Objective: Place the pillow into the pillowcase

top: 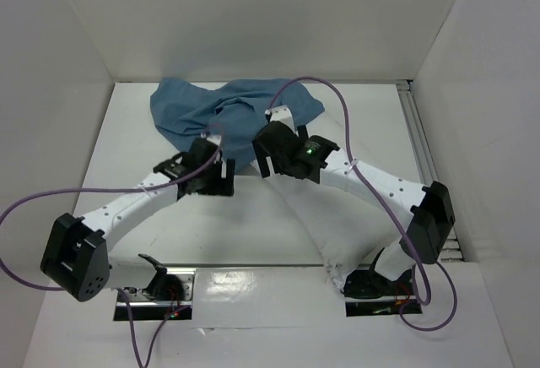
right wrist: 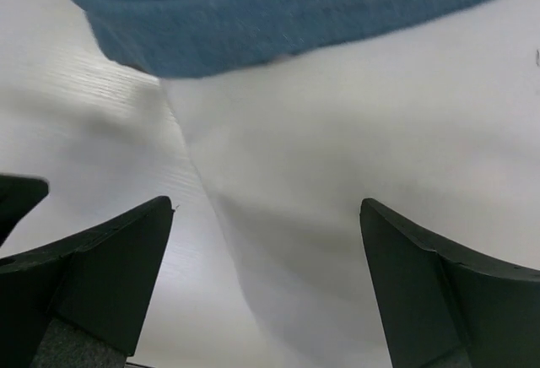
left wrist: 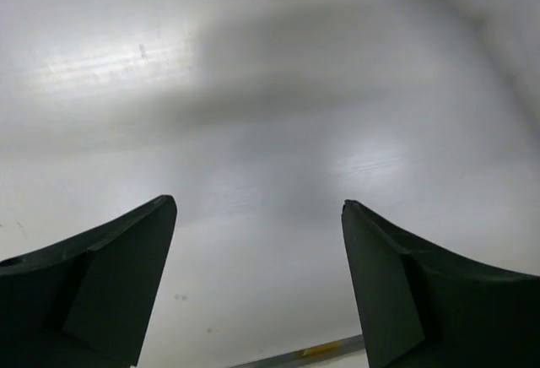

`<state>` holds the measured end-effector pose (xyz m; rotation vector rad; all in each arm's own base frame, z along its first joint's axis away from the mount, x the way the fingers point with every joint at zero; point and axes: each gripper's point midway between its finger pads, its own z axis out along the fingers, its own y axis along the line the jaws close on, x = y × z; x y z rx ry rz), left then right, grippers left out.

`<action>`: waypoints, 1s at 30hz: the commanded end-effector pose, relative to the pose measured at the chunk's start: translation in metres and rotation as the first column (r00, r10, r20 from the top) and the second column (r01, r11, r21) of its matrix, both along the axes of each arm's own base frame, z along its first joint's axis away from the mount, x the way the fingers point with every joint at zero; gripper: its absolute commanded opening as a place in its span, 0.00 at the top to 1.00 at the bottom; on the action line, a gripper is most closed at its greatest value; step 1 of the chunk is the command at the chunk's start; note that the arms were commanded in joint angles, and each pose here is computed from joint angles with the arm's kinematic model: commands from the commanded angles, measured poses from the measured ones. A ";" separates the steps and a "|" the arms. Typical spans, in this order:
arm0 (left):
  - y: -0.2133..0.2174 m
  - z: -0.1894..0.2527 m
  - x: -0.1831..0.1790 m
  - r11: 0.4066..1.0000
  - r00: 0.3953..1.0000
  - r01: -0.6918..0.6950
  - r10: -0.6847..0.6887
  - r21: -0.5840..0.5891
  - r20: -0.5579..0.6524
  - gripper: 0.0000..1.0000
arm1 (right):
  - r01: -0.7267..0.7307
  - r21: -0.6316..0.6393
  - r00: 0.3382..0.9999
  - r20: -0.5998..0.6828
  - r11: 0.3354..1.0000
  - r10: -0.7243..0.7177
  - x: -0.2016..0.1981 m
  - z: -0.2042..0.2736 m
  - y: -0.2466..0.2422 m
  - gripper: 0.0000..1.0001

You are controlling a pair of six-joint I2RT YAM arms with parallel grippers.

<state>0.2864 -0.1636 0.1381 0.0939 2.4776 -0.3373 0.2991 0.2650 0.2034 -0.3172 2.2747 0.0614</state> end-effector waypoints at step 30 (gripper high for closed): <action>-0.010 -0.081 0.117 0.966 0.918 -0.245 0.202 0.088 0.340 0.26 | 0.135 0.061 0.990 -0.051 0.989 -0.132 -0.021 0.018 -0.063 0.01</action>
